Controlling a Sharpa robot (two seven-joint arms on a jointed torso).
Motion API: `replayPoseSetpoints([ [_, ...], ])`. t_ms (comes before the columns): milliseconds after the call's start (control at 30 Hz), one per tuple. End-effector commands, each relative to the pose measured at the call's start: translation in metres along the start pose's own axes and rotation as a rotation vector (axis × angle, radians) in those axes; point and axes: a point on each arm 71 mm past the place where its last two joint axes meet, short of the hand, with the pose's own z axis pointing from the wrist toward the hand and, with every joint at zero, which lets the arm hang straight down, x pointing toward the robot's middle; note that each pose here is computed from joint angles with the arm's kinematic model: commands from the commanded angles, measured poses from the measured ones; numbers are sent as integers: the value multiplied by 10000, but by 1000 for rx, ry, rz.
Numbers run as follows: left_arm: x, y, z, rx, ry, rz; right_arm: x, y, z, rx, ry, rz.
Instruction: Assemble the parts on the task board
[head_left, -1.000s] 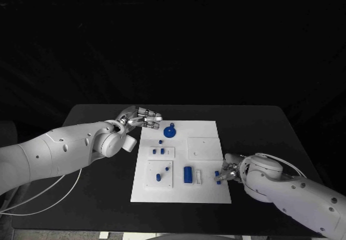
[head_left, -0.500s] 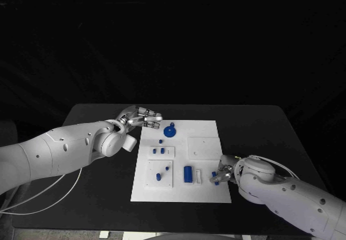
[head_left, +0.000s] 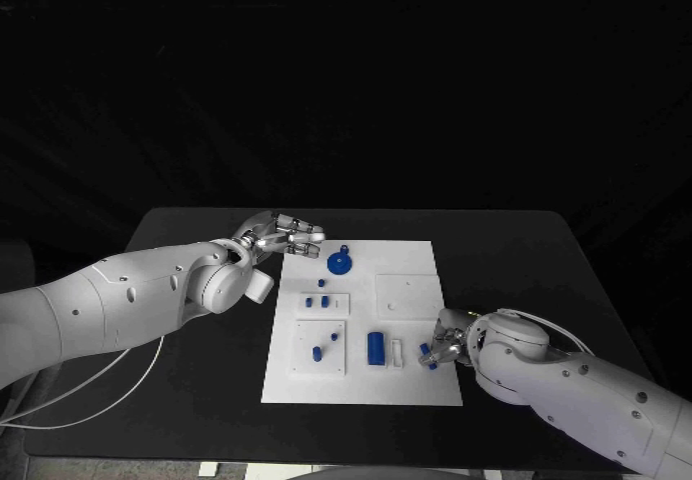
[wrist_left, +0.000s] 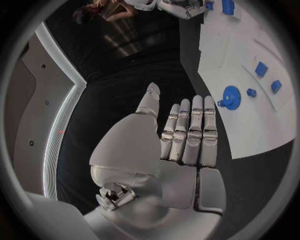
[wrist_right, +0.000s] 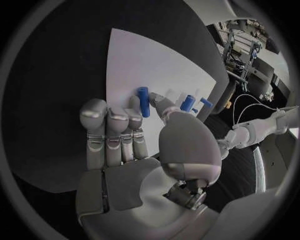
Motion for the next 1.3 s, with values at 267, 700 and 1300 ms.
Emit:
replayPoseSetpoints([
  [267,17,-8,-3,4,18,-3,267,-217,52,79,106,171],
  [700,13,-6,-8,2,18,-2,216,-78,-55,20,86,339],
  [1300,19,-6,-8,1,24,-1,181,209,-153,-65,79,401],
])
